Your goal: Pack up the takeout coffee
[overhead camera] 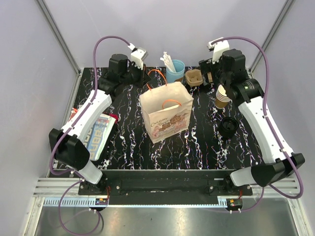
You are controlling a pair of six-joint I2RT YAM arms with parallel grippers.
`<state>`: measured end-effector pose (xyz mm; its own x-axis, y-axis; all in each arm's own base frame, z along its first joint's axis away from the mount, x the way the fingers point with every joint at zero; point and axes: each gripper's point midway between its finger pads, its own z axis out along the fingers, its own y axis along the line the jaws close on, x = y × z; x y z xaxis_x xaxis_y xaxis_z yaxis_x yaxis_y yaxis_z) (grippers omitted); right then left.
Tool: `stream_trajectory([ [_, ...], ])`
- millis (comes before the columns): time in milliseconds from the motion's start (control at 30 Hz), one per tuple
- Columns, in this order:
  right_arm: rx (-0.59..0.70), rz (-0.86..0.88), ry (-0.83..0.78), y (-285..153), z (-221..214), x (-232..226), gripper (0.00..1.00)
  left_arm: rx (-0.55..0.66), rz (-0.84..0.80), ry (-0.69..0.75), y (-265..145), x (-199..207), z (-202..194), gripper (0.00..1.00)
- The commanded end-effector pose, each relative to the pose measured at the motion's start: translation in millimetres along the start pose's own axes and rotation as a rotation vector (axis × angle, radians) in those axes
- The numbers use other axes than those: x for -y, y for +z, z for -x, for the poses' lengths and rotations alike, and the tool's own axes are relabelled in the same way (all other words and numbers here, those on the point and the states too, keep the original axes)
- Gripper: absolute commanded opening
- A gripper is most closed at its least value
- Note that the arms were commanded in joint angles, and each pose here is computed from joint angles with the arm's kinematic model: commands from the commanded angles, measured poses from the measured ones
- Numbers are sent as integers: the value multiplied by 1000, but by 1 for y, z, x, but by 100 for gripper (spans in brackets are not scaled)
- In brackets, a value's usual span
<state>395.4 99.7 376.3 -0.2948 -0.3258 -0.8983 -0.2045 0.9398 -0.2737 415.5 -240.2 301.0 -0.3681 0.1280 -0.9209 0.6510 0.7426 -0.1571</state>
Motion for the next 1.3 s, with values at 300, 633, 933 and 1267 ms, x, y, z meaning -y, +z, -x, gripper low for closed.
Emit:
stream_trajectory([
  [300, 109, 130, 83, 95, 29, -28, 88, 41, 54, 72, 7, -14, 46, 0],
  [633, 145, 248, 176, 186, 42, -39, 80, -21, 101, 140, -5, -28, 43, 90],
  [933, 201, 448, 182, 237, 48, -64, 78, 6, 135, 200, -71, -45, 75, 99],
  [1267, 229, 536, 213, 282, 27, -90, 73, -139, 132, 277, -68, -61, 35, 99],
])
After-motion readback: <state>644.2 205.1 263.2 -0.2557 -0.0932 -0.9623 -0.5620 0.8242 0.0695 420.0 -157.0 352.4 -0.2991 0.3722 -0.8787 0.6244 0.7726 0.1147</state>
